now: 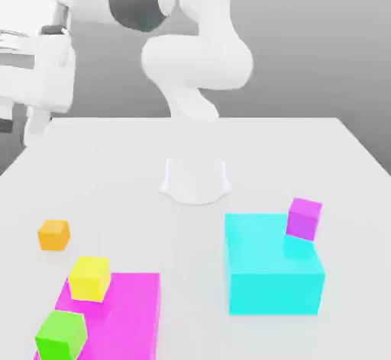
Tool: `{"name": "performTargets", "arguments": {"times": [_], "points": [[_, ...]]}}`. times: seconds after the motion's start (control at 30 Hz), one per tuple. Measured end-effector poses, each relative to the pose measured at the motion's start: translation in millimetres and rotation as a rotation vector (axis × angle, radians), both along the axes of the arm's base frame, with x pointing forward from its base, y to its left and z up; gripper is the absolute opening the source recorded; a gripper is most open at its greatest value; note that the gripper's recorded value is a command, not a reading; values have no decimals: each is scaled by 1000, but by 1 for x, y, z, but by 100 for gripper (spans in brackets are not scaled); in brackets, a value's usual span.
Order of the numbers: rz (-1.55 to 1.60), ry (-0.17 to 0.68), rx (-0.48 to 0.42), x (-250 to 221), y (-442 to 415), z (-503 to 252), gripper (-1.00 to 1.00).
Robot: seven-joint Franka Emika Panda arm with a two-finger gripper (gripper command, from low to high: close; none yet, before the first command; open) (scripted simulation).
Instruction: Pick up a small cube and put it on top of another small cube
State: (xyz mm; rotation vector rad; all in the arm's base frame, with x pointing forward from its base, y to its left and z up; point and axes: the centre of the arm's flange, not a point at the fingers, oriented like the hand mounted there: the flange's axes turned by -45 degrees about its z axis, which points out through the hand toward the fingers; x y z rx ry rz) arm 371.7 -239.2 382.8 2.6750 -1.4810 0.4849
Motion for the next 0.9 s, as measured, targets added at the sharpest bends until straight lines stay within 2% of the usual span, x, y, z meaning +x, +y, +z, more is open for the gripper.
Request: {"name": "performTargets", "arguments": {"times": [0.2, 0.37, 0.6, 0.63, 0.9], "points": [[-332, 100, 134, -72, -49, -106, 0], [-637, 165, 253, -153, -68, -181, 0], [-648, 181, 268, -155, -60, -249, 0], [-648, 181, 268, -155, -60, -255, -100], [-649, 179, 268, -154, -60, -249, -100]]}}
